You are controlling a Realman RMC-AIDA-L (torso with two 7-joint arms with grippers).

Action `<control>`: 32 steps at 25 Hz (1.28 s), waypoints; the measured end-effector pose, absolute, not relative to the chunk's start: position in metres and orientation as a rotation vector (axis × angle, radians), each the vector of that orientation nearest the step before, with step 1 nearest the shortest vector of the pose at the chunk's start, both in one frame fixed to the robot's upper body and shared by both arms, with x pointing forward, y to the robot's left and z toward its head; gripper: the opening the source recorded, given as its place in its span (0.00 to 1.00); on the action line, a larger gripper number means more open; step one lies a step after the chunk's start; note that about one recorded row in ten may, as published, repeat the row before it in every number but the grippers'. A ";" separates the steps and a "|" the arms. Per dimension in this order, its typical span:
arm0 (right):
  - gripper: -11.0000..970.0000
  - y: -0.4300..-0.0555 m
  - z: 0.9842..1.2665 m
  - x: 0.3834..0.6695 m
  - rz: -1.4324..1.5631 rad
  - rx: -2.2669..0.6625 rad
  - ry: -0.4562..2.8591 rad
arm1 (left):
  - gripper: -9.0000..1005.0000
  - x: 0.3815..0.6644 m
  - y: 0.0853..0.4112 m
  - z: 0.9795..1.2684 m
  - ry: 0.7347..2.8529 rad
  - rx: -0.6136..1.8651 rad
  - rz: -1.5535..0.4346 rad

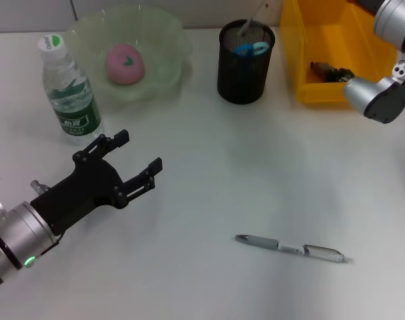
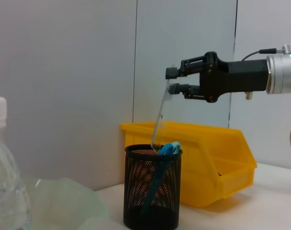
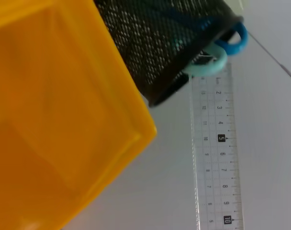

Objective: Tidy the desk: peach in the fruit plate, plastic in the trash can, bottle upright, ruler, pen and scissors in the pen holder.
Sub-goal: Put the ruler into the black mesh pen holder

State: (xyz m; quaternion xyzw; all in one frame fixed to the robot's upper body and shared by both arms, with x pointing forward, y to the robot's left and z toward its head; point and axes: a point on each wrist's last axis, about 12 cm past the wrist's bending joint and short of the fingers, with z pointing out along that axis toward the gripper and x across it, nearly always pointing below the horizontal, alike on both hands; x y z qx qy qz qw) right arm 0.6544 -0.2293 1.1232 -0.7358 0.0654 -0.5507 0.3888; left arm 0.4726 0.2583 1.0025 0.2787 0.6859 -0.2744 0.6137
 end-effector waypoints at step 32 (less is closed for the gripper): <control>0.55 -0.201 1.120 0.672 -1.385 -2.009 0.171 | 0.83 0.479 0.260 1.006 1.565 0.632 -0.613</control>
